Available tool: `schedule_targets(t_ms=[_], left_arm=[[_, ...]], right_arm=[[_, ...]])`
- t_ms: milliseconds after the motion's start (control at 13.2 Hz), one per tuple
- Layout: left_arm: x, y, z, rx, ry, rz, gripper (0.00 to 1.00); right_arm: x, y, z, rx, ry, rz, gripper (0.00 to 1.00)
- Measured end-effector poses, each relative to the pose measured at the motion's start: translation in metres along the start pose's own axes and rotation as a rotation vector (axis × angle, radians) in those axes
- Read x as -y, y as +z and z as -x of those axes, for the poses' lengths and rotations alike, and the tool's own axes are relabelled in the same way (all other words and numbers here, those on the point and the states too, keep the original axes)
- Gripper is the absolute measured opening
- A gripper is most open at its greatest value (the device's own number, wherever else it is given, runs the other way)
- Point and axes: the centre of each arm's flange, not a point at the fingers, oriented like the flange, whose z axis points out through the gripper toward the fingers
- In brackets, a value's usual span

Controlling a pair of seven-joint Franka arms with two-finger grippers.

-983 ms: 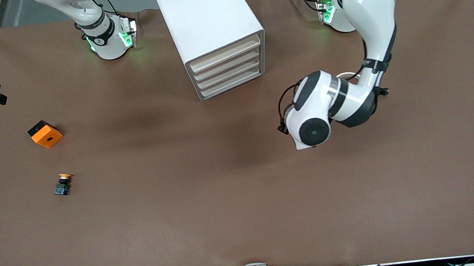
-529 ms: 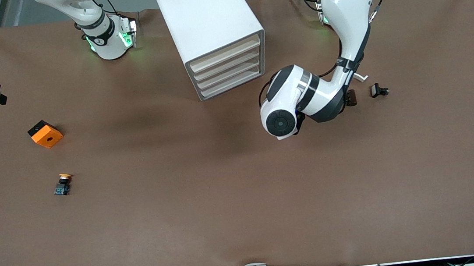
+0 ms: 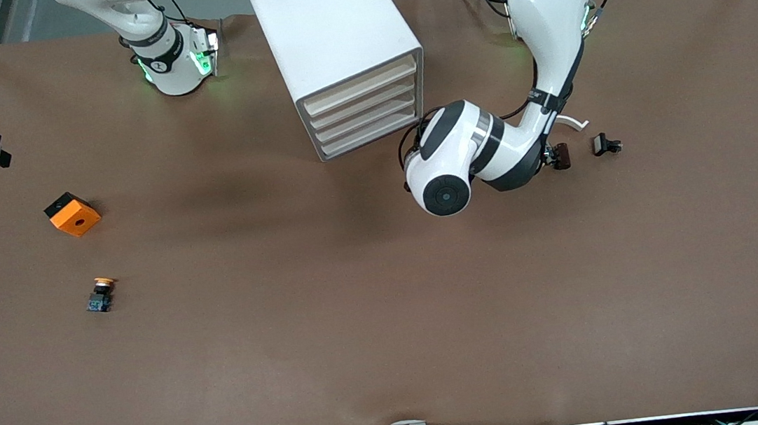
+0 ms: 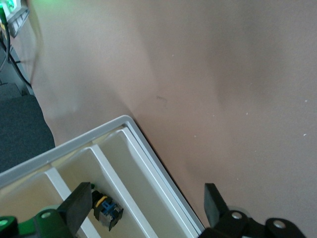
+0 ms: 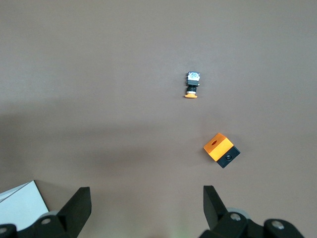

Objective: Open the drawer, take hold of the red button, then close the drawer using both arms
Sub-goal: 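Lower the left gripper onto the top drawer handle and grasp it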

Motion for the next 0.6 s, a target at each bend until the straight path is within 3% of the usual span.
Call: schedule_targets(t_ms=[302,605], left_arm=[[0.009,-0.001,0.026,0.08,-0.032,-0.027,1.0],[0.008,0.01,0.032,0.166,-0.1,-0.111,1.0]], right_arm=[[0.0,0.0,0.0,0.0,0.0,0.0,1.0],[0.0,0.0,0.0,0.0,0.0,0.0,1.0]])
